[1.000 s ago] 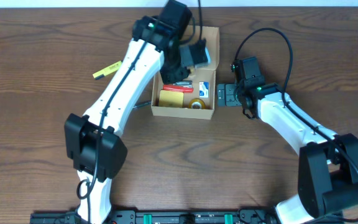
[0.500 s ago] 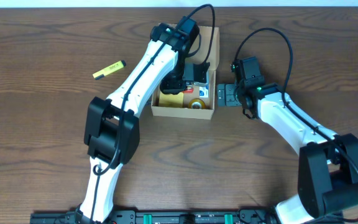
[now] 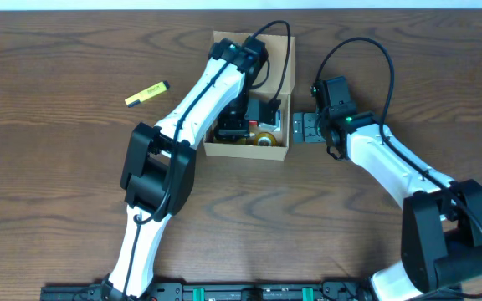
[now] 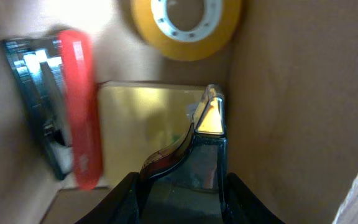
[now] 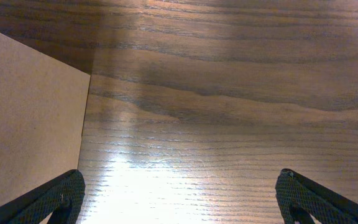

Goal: Pack container
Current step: 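Lower the tape dispenser into the box and open the left gripper, then withdraw the left gripper toward the yellow highlighter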

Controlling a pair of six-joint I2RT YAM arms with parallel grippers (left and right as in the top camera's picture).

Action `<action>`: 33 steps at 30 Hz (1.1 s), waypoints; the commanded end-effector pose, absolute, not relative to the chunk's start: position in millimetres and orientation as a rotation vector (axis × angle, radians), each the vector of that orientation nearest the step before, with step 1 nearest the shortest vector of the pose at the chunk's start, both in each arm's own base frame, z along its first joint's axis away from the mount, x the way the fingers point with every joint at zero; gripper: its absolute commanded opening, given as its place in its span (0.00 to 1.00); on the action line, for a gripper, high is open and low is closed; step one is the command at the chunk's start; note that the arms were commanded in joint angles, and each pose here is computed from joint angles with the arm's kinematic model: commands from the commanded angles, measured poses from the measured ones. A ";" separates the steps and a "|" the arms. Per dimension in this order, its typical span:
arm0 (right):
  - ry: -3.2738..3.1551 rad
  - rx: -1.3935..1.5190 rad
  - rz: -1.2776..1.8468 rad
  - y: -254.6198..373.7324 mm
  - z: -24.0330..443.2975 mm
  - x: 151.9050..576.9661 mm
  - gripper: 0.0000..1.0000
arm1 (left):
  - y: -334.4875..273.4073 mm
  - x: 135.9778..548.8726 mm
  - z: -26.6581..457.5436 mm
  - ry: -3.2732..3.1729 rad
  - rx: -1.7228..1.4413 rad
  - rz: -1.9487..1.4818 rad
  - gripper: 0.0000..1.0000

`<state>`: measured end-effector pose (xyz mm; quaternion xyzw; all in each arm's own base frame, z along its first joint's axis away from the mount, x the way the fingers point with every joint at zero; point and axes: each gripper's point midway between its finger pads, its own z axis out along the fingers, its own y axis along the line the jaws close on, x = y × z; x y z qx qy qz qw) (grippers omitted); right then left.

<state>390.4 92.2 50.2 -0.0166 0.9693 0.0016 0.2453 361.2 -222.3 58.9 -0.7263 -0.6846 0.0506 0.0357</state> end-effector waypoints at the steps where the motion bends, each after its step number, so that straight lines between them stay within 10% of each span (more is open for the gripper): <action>1: 2.658 -0.020 0.001 88.3 46.1 389.6 0.99 | -224.4 351.3 50.7 -2.063 -2.230 0.203 0.16; 33: 2.659 -0.020 0.001 88.3 46.1 389.5 0.99 | -212.9 371.2 53.6 -2.094 -2.263 0.009 0.57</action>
